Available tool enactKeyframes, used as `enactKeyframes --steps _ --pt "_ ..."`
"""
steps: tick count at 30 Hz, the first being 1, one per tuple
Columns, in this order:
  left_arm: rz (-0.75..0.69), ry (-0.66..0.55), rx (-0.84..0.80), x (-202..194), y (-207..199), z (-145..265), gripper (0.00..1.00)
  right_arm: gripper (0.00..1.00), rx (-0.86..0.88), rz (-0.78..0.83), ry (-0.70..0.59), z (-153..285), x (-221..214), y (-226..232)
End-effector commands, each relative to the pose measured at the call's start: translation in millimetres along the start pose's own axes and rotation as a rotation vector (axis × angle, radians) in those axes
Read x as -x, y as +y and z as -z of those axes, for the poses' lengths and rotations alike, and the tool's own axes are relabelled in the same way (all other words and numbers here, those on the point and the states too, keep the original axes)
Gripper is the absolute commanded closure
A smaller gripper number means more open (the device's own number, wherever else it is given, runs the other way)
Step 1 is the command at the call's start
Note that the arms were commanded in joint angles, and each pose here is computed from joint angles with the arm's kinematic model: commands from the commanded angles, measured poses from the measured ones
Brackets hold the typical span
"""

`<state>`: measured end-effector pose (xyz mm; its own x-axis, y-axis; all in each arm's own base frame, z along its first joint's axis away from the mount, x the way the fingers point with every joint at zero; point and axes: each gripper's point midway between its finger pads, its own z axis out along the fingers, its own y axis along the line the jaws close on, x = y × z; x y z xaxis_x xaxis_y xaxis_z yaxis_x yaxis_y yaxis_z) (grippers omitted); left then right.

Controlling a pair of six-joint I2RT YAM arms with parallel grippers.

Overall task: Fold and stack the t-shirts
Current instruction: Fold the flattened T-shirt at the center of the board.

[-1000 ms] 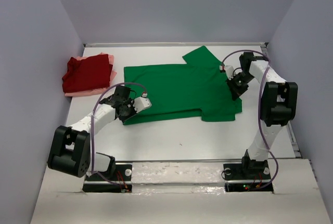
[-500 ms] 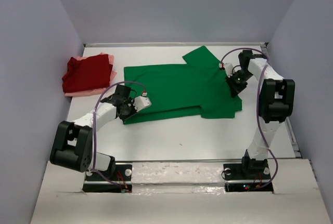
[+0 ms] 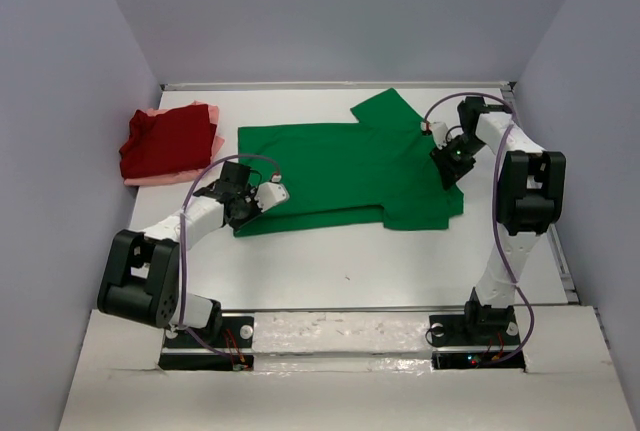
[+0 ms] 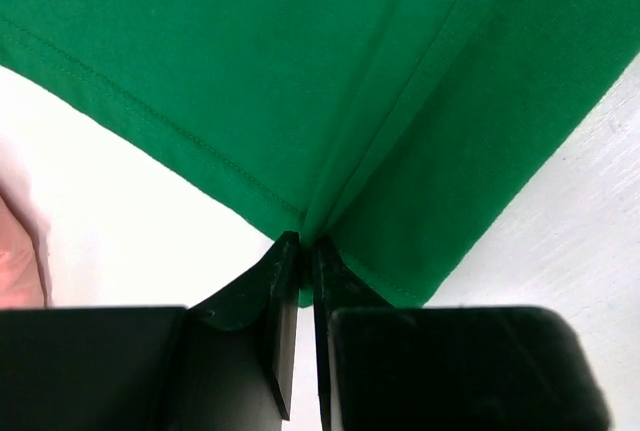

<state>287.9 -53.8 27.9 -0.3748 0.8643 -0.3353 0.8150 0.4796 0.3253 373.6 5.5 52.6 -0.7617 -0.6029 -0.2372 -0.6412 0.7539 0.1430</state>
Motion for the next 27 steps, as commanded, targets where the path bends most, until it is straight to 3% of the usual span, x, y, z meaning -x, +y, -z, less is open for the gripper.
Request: enactKeyframes --steps 1,10,18,27 --pt "0.008 -0.029 0.07 9 18 12 0.8 0.63 -0.073 0.018 -0.065 20 17 -14" --pt "0.063 -0.062 0.21 19 45 36 0.73 0.54 -0.176 0.044 -0.174 63 34 -15" --pt "0.116 -0.073 0.254 21 53 35 0.7 0.52 -0.333 0.103 -0.369 128 57 -10" --pt "0.12 -0.052 0.217 12 39 21 0.68 0.5 -0.372 0.121 -0.329 131 37 -4"
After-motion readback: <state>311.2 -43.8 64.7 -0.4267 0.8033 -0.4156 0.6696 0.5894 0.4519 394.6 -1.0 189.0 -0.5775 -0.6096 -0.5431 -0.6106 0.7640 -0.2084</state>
